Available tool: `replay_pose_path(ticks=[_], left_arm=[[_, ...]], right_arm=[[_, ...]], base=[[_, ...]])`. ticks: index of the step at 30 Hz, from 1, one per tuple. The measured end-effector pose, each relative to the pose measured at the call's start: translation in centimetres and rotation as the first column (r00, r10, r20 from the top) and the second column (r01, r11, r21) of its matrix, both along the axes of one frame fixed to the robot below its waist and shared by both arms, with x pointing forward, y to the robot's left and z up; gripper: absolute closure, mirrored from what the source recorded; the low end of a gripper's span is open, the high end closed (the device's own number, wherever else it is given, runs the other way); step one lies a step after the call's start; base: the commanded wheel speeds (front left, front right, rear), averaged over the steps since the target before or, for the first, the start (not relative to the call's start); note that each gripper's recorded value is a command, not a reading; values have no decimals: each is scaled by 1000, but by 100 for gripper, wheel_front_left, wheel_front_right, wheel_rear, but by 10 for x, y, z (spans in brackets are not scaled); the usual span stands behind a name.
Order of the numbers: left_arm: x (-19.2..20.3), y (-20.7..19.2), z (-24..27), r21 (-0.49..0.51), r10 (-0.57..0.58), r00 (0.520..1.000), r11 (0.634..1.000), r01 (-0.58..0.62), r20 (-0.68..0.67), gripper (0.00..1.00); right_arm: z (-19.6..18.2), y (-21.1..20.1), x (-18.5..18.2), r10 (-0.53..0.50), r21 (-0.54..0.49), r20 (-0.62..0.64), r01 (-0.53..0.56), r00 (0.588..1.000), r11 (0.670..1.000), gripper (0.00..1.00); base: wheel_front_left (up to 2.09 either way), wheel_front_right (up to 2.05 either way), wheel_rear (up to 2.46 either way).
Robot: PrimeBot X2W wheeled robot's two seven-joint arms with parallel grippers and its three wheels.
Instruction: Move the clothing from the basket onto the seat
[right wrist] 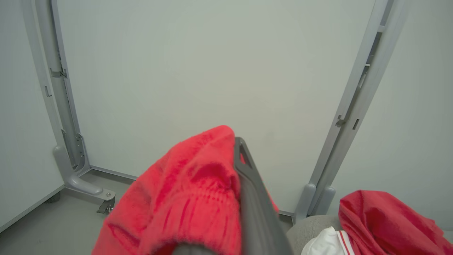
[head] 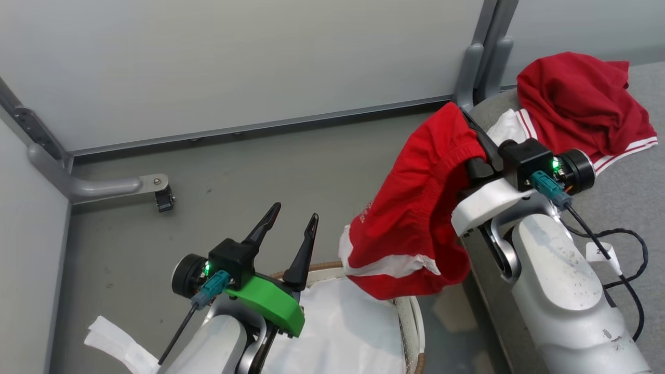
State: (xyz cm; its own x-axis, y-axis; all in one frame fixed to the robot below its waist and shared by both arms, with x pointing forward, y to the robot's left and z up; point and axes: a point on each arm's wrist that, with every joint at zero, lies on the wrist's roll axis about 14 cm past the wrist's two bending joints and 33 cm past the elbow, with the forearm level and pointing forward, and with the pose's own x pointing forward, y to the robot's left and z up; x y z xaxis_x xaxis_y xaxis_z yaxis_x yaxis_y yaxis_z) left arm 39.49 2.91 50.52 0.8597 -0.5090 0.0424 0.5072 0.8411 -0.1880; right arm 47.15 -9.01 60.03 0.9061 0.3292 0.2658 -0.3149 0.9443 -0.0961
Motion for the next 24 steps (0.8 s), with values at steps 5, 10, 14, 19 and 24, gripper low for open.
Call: replay_pose_path(ticks=[5,10,14,19,24], left_arm=[[5,-17,-7,6,-51,999,999,51,-9,0],[8,-44,-13,5,-127,992,992,127,-15,0],[12,-71,-16,9,-208,978,978,208,-8,0],[11,-110,-22,8,-325,946,946,325,-7,0],[3,-158,-30,-15,-458,889,889,458,-11,0]], right_arm=[[16,-18,6,-45,-31,49,47,998,998,100],[24,-50,7,-125,-53,77,130,989,990,100],[22,-84,4,-212,-71,80,217,974,974,100],[16,-132,-7,-330,-90,65,335,942,938,100],[-4,-183,-29,-456,-124,17,455,890,882,100]], base=[[0,0,0],[0,0,0],[0,0,0],[0,0,0],[0,0,0]])
